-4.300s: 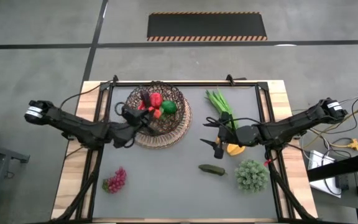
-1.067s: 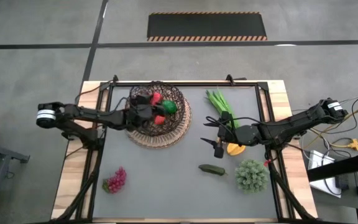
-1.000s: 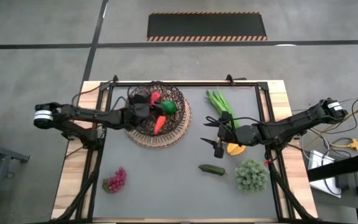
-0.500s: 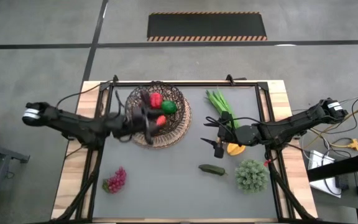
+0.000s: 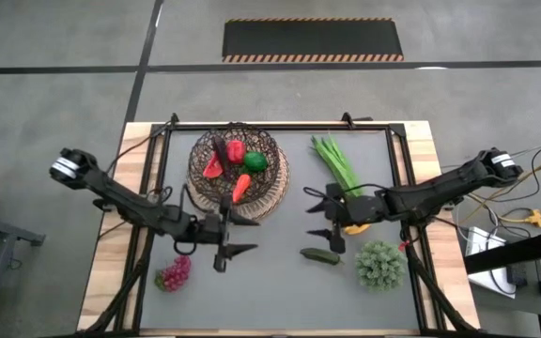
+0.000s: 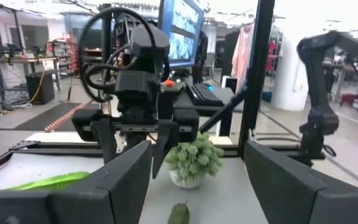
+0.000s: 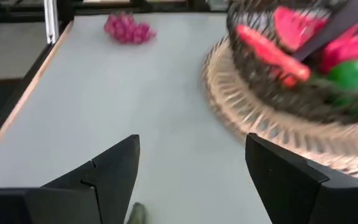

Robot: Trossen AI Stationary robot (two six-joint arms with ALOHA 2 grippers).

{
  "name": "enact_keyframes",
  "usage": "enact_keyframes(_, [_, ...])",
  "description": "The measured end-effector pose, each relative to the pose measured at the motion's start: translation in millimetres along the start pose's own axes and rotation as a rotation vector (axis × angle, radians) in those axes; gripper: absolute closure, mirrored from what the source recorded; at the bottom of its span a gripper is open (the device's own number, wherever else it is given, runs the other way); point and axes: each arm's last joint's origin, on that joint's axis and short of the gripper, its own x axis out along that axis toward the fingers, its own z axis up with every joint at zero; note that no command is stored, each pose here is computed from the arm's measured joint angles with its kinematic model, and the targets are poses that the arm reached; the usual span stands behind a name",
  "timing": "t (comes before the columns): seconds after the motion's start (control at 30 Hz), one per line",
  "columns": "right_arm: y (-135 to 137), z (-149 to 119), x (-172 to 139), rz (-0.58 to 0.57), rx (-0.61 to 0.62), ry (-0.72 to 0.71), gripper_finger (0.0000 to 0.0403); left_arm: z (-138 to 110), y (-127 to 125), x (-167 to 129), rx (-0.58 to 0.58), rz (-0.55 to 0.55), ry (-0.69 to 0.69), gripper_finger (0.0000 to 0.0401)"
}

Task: Build produce basket
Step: Put the green chili pepper into the black wire basket

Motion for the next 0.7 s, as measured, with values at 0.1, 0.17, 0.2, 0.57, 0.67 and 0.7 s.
enact_keyframes(0.1, [6, -2, 9, 0.026, 0.021, 0.075, 0.0129, -6, 0, 2, 0.008, 0.002, 0.019, 0.0162])
enact_keyframes(0.17, [12, -3, 16, 0.048, 0.014, 0.154, 0.0129, -7, 0, 2, 0.018, 0.011, 0.023, 0.0162])
enact_keyframes(0.2, [16, -4, 20, 0.050, 0.008, 0.201, 0.0129, -6, 0, 2, 0.030, 0.012, 0.022, 0.0162])
enact_keyframes(0.57, [57, -27, 53, -0.026, -0.079, 0.757, 0.0129, 1, 3, -1, 0.101, 0.054, -0.003, 0.0162])
enact_keyframes(0.67, [66, -34, 61, -0.031, -0.082, 0.852, 0.0129, 2, 3, -1, 0.128, 0.066, -0.005, 0.0162])
enact_keyframes(0.7, [69, -36, 64, -0.029, -0.078, 0.875, 0.0129, 2, 4, -1, 0.130, 0.067, -0.004, 0.0162])
